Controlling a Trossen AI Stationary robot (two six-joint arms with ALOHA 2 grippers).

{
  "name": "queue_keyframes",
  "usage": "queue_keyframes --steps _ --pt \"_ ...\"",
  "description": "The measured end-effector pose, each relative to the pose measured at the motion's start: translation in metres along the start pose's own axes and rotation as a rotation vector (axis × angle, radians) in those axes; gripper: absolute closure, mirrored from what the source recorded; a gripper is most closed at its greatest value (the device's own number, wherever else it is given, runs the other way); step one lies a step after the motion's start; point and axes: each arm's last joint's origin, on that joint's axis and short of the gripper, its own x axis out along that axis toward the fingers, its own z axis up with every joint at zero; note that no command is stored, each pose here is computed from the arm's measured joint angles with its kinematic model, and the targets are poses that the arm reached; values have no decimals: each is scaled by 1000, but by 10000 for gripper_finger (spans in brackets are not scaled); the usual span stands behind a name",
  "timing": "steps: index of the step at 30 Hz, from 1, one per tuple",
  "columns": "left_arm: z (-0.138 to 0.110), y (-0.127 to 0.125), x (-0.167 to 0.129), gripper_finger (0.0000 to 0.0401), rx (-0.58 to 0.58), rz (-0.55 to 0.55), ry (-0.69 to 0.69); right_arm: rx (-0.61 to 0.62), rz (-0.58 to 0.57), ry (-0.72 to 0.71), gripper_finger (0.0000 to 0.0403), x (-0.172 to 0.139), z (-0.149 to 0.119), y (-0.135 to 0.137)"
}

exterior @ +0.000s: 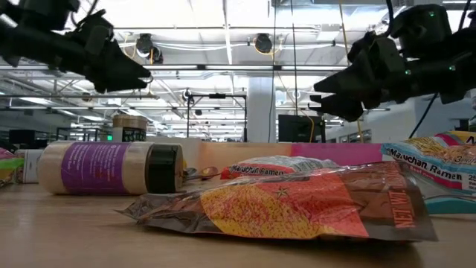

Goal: Pick & Place Food Item
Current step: Put the golden seasoning bottle into the red bin

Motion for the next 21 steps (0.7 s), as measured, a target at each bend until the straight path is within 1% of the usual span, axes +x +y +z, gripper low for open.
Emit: queue_keyframes --steps 3,5,8,10,12,15,19,21 --pt "12 -6 7 126 59 1 134 0 -7 29 74 2 -5 -1" --pt "25 -10 11 132 81 16 209 0 -11 46 74 2 -7 -2" --pt "45 -15 14 140 114 8 310 0 -12 58 77 3 -9 -2" --pt "56 -18 14 144 123 8 374 -1 -12 60 77 3 -9 -2" --pt "65 -20 15 147 109 13 428 0 -12 60 75 3 -9 -2" --pt "70 -22 17 147 77 24 483 0 -12 60 74 3 -9 -2" --pt "66 -25 23 140 57 36 527 -1 -11 60 77 3 -9 -2" --pt "63 -25 28 135 41 73 540 -1 -11 60 78 3 -9 -2"
